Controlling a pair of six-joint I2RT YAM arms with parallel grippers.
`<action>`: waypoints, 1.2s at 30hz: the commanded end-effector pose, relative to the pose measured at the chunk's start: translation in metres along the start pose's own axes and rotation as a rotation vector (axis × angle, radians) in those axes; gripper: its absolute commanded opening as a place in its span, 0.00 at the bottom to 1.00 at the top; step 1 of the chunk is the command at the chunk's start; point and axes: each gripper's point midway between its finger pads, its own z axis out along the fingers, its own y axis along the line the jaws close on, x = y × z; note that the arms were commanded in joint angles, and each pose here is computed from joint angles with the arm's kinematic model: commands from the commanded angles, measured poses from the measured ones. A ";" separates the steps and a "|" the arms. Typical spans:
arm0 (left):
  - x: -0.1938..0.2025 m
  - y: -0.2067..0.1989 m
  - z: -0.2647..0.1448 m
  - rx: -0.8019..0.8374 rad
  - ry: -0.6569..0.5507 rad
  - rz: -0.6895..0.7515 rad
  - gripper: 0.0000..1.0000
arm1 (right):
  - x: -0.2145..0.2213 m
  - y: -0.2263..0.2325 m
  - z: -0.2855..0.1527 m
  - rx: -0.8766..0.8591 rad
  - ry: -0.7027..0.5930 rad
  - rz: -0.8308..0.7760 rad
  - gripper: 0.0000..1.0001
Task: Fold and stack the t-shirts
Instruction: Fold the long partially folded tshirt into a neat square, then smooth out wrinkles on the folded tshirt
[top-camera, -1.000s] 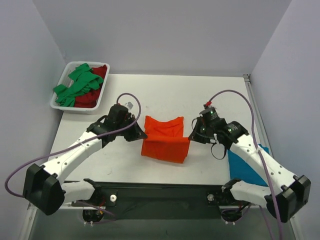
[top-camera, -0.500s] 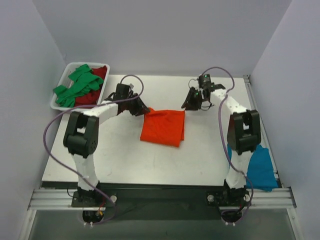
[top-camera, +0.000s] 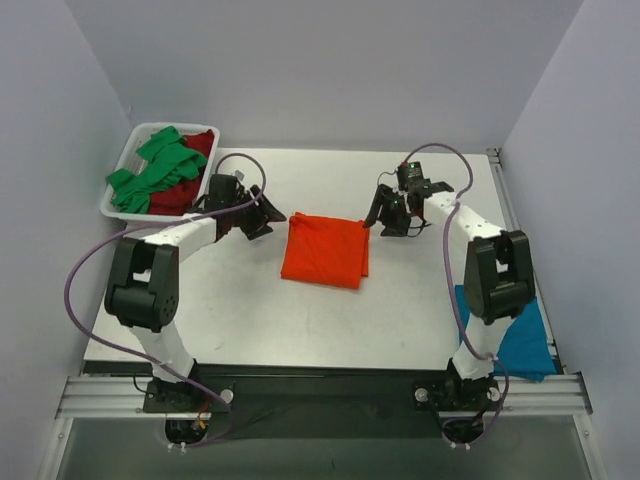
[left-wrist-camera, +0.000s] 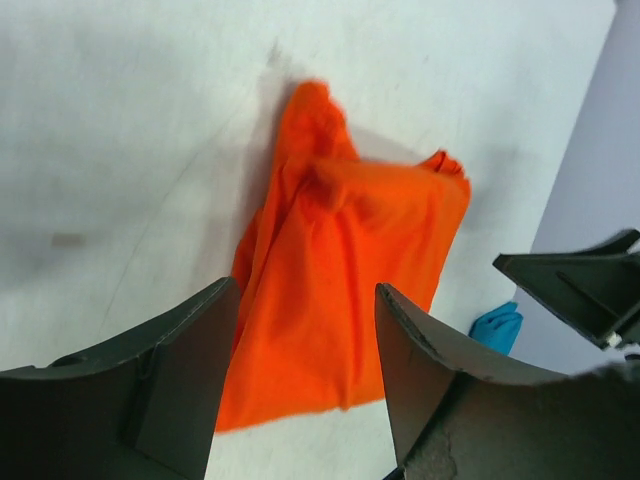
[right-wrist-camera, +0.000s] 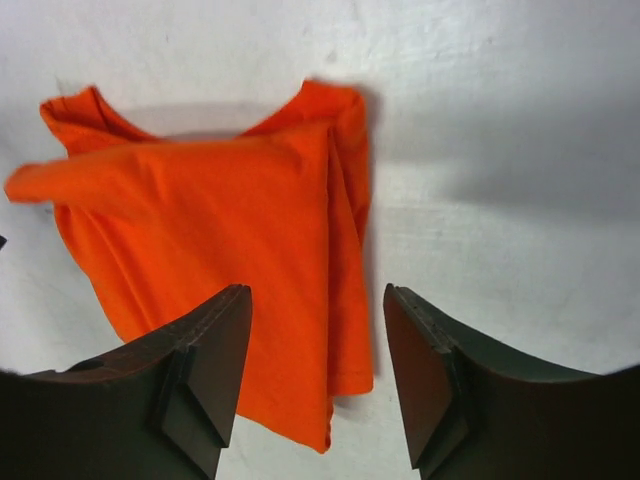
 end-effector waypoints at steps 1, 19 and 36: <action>0.021 0.012 -0.028 -0.088 -0.057 0.007 0.66 | 0.042 -0.002 -0.030 0.064 -0.040 -0.045 0.54; 0.116 0.058 -0.032 -0.247 0.027 0.205 0.45 | 0.147 0.004 -0.028 0.063 -0.045 -0.129 0.37; 0.130 0.047 -0.009 -0.141 0.069 0.207 0.00 | 0.145 0.012 -0.018 0.067 -0.043 -0.120 0.12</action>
